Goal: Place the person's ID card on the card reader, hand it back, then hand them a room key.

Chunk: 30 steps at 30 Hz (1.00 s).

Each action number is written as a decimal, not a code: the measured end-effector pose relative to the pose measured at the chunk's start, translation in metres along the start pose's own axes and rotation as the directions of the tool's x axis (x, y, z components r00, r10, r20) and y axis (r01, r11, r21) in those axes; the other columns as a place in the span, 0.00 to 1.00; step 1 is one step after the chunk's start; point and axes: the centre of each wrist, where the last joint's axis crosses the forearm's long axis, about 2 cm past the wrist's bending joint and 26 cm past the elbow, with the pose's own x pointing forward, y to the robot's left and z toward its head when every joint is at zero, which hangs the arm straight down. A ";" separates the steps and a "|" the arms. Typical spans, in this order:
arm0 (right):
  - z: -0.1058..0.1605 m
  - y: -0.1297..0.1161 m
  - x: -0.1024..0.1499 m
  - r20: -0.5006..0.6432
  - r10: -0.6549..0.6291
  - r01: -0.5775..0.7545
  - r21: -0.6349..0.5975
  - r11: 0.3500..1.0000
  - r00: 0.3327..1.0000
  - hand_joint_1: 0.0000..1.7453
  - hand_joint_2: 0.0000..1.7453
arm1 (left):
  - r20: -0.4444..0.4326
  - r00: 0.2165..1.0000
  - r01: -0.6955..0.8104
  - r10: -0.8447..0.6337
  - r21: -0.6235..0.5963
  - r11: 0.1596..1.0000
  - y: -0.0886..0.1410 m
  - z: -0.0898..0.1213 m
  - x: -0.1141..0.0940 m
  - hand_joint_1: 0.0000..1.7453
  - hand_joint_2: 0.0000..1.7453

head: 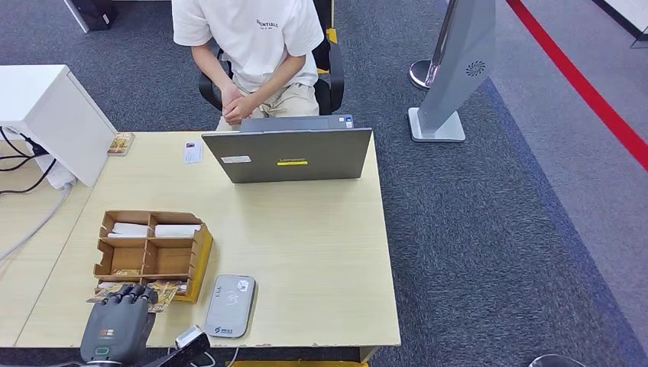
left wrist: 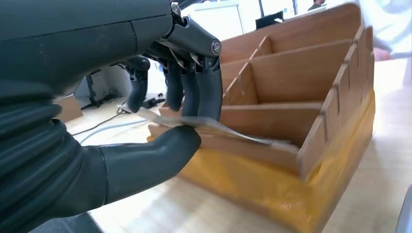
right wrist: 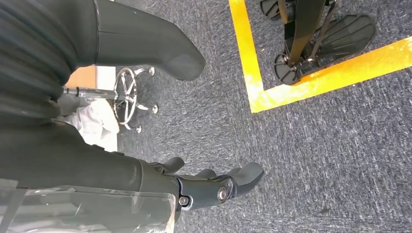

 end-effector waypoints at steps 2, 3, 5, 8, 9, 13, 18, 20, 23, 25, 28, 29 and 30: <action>0.000 0.000 0.000 0.001 0.000 0.000 0.000 1.000 1.000 0.00 1.00 | 0.001 1.000 0.000 0.000 0.005 1.000 0.001 -0.002 0.000 1.00 1.00; 0.000 0.000 0.000 0.001 0.001 -0.001 0.000 1.000 1.000 0.00 1.00 | 0.002 1.000 0.001 -0.001 0.006 1.000 0.001 -0.002 0.000 1.00 1.00; 0.000 0.000 0.000 0.002 0.001 -0.001 0.000 1.000 1.000 0.00 1.00 | 0.004 1.000 0.001 -0.001 0.005 1.000 0.001 -0.002 0.000 1.00 1.00; 0.000 0.000 0.000 0.003 0.001 -0.001 0.001 1.000 1.000 0.00 1.00 | 0.007 1.000 0.004 -0.004 0.006 1.000 0.001 -0.002 -0.001 1.00 1.00; 0.000 0.000 0.000 0.003 0.002 -0.002 0.001 1.000 1.000 0.00 1.00 | 0.008 1.000 0.006 -0.006 0.009 1.000 0.001 -0.002 -0.001 1.00 1.00; 0.000 0.000 0.000 0.003 0.004 -0.004 0.001 1.000 1.000 0.00 1.00 | 0.007 1.000 0.022 -0.023 0.026 0.999 0.001 -0.002 -0.001 1.00 1.00; 0.000 0.000 0.000 0.001 0.007 -0.007 0.001 1.000 1.000 0.00 1.00 | 0.006 0.999 0.043 -0.044 0.040 0.998 0.001 -0.001 -0.001 1.00 1.00; 0.000 0.000 0.000 0.000 0.007 -0.007 0.000 1.000 1.000 0.00 1.00 | 0.008 0.998 0.054 -0.055 0.048 0.997 0.002 -0.001 -0.001 1.00 1.00; 0.000 0.000 0.000 0.000 0.007 -0.007 -0.001 1.000 1.000 0.00 1.00 | 0.017 0.997 0.075 -0.077 0.067 0.995 0.006 -0.001 -0.001 1.00 1.00; 0.000 0.000 0.000 0.000 0.007 -0.007 -0.002 1.000 1.000 0.00 1.00 | 0.028 0.995 0.091 -0.094 0.088 0.992 0.012 -0.001 -0.001 1.00 1.00; 0.000 0.000 0.000 -0.001 0.005 -0.005 -0.004 1.000 1.000 0.00 1.00 | 0.054 0.991 0.116 -0.124 0.131 0.985 0.025 -0.003 -0.002 1.00 1.00; 0.000 0.000 0.000 -0.001 0.004 -0.004 -0.005 1.000 1.000 0.00 1.00 | 0.066 0.989 0.124 -0.135 0.147 0.981 0.030 -0.004 -0.003 1.00 1.00; 0.000 0.000 0.000 -0.001 0.003 -0.003 -0.006 1.000 1.000 0.00 1.00 | 0.080 0.986 0.132 -0.146 0.164 0.978 0.035 -0.005 -0.003 1.00 1.00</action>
